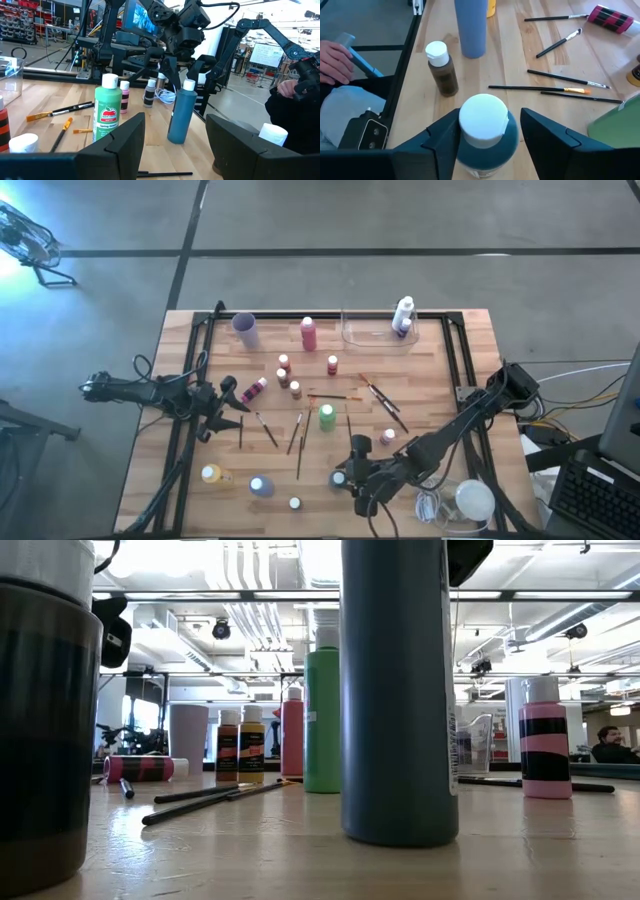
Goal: Pick & Place Paint Supplies
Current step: Put the blue paint bottle into the transparent bin
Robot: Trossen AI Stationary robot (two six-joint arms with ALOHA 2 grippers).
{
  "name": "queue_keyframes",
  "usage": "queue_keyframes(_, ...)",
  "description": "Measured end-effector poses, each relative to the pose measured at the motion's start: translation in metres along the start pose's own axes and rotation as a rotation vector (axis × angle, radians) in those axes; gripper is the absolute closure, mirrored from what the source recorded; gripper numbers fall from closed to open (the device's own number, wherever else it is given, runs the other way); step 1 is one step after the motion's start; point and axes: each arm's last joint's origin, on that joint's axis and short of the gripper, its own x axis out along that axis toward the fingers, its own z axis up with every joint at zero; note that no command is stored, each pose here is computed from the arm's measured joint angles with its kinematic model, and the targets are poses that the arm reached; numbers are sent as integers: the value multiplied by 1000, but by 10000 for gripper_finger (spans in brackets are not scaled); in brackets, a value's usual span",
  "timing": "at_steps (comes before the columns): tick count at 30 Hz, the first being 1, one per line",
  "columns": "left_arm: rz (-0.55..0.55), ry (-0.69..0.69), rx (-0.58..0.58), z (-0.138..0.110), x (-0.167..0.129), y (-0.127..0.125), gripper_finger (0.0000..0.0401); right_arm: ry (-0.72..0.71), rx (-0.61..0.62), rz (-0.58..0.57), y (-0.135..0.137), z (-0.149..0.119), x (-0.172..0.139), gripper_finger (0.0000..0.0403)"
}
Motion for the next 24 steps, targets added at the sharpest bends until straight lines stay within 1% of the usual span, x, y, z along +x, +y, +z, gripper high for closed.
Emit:
queue_keyframes(10, 0, 0, 0, 0, 0, 0, 185, -1, -24, -1, -1, 0, 0, 290)
queue_keyframes(16, 0, 0, 0, 0, 0, 0, 185, -1, -24, -1, -1, 0, 0, 290)
queue_keyframes(21, 0, 0, 0, 0, 0, 0, 185, 1, -29, 2, -2, 2, -4, 276)
queue_keyframes(24, 0, -1, 0, 0, 0, 0, 185, 4, -26, 0, -4, 5, -11, 283)
